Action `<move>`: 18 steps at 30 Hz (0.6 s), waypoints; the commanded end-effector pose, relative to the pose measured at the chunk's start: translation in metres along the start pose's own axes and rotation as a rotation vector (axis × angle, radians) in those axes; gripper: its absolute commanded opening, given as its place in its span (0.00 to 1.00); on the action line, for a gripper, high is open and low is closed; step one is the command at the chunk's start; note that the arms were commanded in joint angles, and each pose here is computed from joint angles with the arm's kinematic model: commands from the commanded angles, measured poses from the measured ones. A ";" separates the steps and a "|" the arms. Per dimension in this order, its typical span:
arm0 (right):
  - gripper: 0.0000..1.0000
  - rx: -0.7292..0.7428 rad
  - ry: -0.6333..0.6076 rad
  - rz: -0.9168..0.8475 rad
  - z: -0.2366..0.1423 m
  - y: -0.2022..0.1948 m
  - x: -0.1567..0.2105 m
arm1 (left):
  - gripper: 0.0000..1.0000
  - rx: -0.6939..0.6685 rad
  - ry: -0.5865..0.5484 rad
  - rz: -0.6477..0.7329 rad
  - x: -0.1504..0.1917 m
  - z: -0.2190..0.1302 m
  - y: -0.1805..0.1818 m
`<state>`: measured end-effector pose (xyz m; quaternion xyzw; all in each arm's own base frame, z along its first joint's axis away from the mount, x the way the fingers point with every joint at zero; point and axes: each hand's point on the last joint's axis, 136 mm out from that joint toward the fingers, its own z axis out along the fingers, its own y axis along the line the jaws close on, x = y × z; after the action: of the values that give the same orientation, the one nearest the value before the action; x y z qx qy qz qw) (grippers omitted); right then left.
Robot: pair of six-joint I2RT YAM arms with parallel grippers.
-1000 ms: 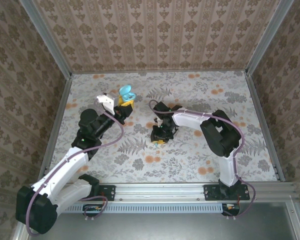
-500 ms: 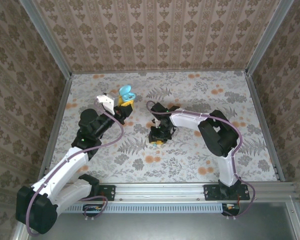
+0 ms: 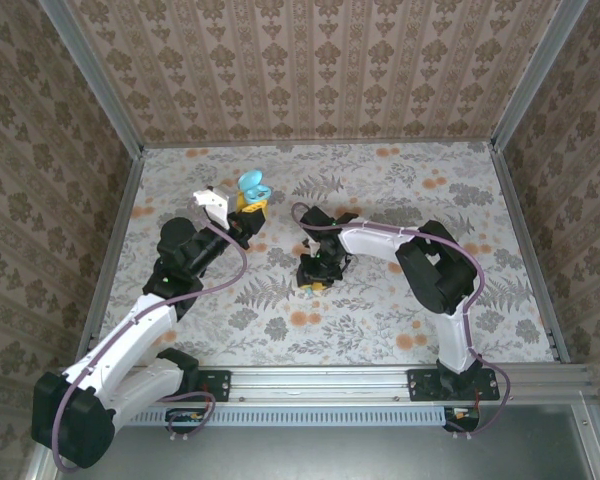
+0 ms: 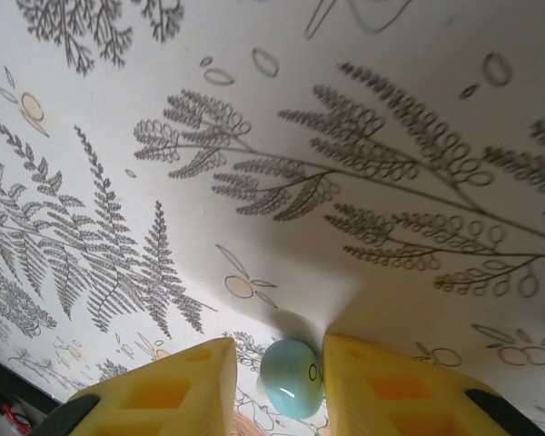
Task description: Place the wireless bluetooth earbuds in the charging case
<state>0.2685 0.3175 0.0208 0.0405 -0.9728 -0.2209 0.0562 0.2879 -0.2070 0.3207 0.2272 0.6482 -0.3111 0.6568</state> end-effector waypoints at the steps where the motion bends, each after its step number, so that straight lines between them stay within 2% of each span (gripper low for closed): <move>1: 0.33 -0.036 0.004 -0.029 -0.012 0.019 0.006 | 0.28 0.006 -0.046 0.004 -0.016 -0.003 -0.001; 18: 0.33 -0.063 0.006 -0.036 -0.006 0.036 0.002 | 0.28 -0.002 -0.043 0.007 -0.015 -0.003 0.000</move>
<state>0.2657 0.3393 0.0361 0.0602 -0.9663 -0.2449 0.0523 0.2890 -0.2057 0.3205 0.2255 0.6490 -0.3093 0.6575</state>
